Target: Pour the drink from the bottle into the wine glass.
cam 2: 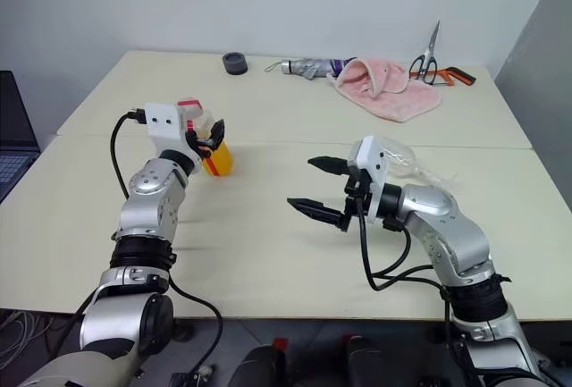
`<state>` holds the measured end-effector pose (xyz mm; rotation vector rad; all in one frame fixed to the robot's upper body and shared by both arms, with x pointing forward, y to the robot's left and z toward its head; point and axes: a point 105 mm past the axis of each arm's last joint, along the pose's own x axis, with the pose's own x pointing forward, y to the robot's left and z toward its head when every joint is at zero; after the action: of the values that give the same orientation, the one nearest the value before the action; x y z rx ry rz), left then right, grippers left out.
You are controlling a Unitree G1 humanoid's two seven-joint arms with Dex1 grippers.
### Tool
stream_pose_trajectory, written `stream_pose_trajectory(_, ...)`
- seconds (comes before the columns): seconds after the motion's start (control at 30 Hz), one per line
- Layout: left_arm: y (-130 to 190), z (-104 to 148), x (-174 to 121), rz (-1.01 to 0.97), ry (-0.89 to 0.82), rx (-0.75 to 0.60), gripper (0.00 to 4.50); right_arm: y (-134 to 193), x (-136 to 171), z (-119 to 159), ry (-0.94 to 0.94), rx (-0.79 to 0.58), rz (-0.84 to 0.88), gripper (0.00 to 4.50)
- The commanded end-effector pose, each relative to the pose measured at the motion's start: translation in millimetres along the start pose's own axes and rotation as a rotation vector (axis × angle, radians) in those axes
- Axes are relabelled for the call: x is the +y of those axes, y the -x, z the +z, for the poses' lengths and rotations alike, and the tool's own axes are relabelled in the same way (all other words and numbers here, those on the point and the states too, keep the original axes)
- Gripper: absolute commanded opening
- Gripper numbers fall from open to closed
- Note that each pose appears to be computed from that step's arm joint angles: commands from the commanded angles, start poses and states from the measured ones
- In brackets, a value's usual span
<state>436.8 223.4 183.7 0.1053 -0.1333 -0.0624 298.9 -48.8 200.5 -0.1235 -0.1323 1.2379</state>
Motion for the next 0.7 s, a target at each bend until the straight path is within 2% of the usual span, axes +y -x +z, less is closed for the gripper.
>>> stream_pose_trajectory(0.03,-4.3,21.9,-2.1,-0.008,-0.011,-0.074,2.35,0.0,-0.5,14.1,0.047,-0.039,0.003,4.50)
stream_pose_trajectory(0.1,-4.2,21.8,-1.9,-0.008,-0.011,-0.076,1.91,0.0,-0.8,14.4,0.048,-0.040,0.002,4.50)
stream_pose_trajectory(0.13,-4.0,21.7,-1.9,-0.008,-0.012,-0.077,1.86,0.0,-1.0,14.6,0.049,-0.041,0.001,4.50)
stream_pose_trajectory(0.7,13.0,18.5,-9.4,-0.077,-0.048,-0.095,1.85,1.6,-5.9,16.3,0.100,-0.064,-0.058,4.50)
